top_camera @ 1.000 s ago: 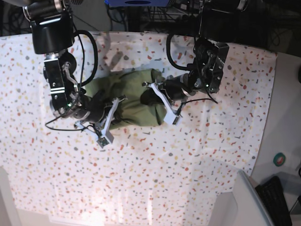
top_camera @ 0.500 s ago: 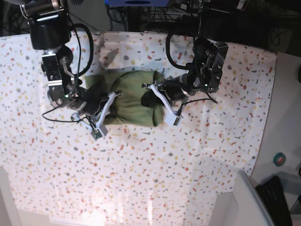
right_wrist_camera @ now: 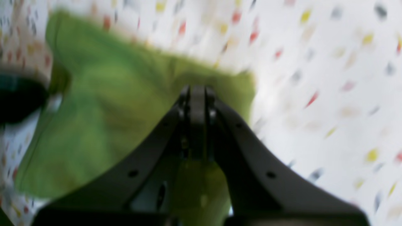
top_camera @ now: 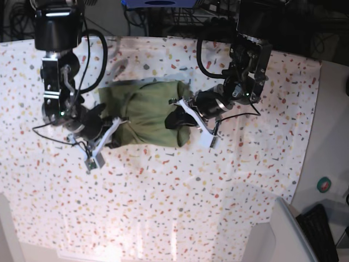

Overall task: Layout the t-shirt on the table in an organized manner, then fold the t-shirt properly
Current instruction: 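Grasp both ends of the bundle and pull them apart to square it, then release the bundle and lift both grippers away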

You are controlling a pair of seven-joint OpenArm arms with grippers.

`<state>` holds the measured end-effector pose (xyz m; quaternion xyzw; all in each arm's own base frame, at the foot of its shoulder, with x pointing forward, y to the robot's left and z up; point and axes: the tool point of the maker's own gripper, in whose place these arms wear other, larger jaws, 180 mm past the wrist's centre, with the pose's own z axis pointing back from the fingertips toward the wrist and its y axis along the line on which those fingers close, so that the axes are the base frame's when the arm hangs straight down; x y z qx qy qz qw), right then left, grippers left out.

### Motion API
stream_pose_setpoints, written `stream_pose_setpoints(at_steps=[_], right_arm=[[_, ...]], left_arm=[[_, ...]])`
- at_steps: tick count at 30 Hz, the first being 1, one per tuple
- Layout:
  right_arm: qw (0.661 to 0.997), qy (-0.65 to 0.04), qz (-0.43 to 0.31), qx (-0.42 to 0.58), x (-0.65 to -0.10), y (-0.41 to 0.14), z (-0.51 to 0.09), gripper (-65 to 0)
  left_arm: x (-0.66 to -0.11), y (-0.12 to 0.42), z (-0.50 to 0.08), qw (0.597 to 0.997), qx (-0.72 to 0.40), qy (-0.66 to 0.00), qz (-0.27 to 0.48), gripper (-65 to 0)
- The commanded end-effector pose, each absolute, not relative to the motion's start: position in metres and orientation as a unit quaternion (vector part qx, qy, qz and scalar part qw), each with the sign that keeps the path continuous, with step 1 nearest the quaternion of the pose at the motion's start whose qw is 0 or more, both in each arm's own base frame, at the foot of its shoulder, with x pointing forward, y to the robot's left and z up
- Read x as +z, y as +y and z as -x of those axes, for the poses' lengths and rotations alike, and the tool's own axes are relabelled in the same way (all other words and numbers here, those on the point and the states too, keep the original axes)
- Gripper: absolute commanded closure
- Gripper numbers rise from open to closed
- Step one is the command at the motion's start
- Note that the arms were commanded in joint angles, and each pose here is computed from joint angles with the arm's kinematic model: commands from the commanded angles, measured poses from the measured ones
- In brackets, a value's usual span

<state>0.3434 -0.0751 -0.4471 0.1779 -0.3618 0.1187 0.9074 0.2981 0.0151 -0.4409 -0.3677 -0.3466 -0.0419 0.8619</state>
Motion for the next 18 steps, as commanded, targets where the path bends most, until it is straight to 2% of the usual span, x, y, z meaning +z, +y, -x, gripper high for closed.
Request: stream_pose_setpoints(at_steps=[1, 8, 18], right_arm=[[0.902, -0.375, -0.182, 0.112, -0.441, -0.078, -0.356, 0.0], [0.916, -0.347, -0.187, 0.068, -0.462, -0.094, -0.363, 0.0], [0.912, -0.362, -0.191, 0.039, -0.481, -0.105, -0.358, 0.0]], left_arm=[[-0.434, 0.020, -0.312, 0.858, -0.035, -0.361, 0.364, 0.0], [-0.476, 0.017, -0.303, 0.892, -0.061, -0.304, 0.329, 0.0], [-0.477, 0.014, -0.302, 0.892, -0.059, -0.303, 0.330, 0.0]])
